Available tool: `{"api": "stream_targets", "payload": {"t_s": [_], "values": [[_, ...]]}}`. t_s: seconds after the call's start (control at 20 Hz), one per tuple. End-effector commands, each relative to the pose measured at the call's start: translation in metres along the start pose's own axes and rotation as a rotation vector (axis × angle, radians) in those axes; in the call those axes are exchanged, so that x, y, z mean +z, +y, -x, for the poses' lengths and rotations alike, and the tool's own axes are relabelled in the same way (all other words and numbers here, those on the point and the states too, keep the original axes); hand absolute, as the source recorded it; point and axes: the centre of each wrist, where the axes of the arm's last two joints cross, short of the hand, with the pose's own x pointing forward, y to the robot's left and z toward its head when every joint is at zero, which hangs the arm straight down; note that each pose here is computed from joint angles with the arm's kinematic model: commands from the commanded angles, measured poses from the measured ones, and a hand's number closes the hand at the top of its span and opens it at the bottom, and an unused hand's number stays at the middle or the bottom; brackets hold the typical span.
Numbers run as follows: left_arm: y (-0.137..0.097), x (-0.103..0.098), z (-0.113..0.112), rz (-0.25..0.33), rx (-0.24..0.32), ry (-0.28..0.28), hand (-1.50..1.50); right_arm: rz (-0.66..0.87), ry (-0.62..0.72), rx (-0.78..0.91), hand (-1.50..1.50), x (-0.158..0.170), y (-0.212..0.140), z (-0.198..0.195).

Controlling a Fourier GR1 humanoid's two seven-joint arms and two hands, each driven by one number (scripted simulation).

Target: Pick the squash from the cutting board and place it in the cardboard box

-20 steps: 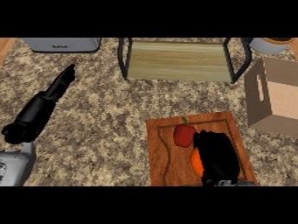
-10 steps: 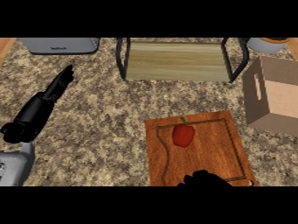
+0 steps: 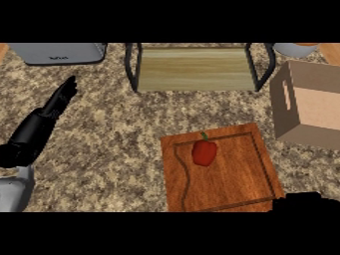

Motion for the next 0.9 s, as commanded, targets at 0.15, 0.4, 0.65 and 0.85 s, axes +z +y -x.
{"api": "stream_targets", "payload": {"t_s": [0.15,0.4,0.65,0.85], "values": [[0.001,0.001,-0.004,0.005,-0.025,-0.009,0.0,0.24,0.281,-0.1,1.5,0.021,-0.053,0.042],[-0.011,-0.005,-0.005,0.037,-0.006,-0.028,0.0,0.352,0.408,-0.125,1.5,0.046,-0.108,0.109],[-0.019,-0.008,-0.002,0.07,-0.021,-0.046,0.0,0.314,0.508,-0.102,1.5,0.072,-0.122,0.168],[-0.013,-0.03,-0.012,0.062,0.001,-0.054,0.0,0.159,0.573,0.006,1.5,0.082,-0.137,0.199]]}}
